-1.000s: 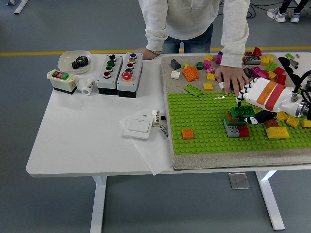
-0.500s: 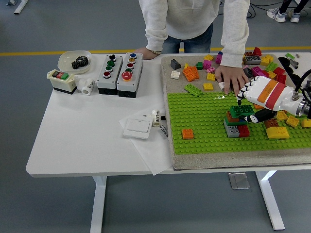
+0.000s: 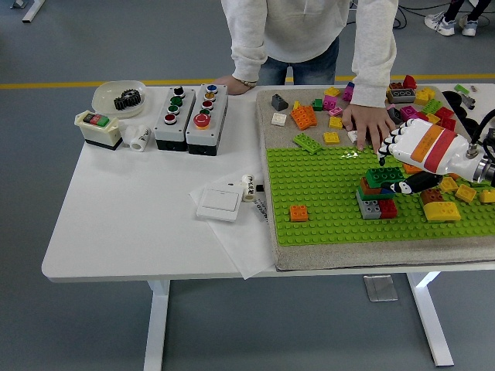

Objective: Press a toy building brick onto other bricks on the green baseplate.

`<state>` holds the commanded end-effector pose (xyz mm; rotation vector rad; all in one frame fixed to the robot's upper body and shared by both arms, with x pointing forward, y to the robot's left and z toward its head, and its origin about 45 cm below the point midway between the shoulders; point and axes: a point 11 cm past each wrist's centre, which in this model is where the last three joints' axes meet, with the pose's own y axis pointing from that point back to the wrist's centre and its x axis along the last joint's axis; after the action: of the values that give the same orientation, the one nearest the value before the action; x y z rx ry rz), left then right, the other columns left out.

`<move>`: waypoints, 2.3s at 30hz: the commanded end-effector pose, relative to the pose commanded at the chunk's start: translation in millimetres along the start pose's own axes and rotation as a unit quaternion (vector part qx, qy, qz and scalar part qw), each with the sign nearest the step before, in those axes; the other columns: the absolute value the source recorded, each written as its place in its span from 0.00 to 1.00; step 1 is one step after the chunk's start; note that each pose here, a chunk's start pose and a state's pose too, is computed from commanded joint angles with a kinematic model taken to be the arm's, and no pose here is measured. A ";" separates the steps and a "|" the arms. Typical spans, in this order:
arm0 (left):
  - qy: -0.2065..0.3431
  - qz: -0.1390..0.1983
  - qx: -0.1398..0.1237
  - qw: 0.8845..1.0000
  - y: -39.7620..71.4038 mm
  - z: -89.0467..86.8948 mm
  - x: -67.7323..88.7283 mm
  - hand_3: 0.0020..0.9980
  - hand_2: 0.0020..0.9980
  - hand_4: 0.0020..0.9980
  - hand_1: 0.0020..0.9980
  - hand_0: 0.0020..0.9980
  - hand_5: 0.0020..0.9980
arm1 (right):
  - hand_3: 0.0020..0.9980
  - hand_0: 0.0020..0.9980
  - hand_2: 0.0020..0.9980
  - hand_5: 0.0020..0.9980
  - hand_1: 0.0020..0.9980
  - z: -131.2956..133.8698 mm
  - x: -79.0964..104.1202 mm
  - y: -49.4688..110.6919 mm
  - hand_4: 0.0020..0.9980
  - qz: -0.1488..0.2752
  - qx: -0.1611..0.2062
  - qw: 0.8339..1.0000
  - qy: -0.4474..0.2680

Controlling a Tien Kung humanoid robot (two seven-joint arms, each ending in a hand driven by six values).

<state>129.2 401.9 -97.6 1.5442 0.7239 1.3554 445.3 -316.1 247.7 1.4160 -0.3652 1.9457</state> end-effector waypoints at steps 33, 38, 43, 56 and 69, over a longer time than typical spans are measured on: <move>-0.005 -0.002 0.019 1.000 -1.9 -16.7 -1.1 0.61 0.75 0.68 0.75 0.72 0.60 | 0.56 0.39 0.58 0.51 0.53 -13.5 -10.2 12.0 0.84 0.011 -0.005 0.999 -0.046; -0.007 -0.002 0.021 1.000 -2.1 -18.5 -1.1 0.61 0.75 0.68 0.75 0.72 0.60 | 0.56 0.39 0.58 0.51 0.53 -16.6 -11.1 11.1 0.84 0.011 -0.002 0.999 -0.049; -0.009 -0.002 0.022 1.000 -2.1 -19.2 -1.0 0.61 0.75 0.68 0.75 0.72 0.60 | 0.55 0.39 0.58 0.49 0.53 -17.3 -12.0 11.1 0.85 0.011 -0.002 0.999 -0.050; -0.007 -0.001 0.018 1.000 -1.9 -15.7 0.3 0.61 0.75 0.68 0.75 0.71 0.60 | 0.56 0.39 0.58 0.49 0.54 -19.2 -12.4 10.1 0.86 0.011 0.001 0.999 -0.049; -0.006 0.000 0.016 1.000 -1.8 -14.2 1.2 0.61 0.75 0.68 0.75 0.71 0.60 | 0.57 0.39 0.58 0.49 0.54 -13.3 -10.0 11.5 0.86 0.017 -0.012 0.998 -0.053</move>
<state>116.1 407.4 -99.2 1.5775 0.7414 1.3386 429.7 -320.2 235.6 1.5100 -0.4623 1.8916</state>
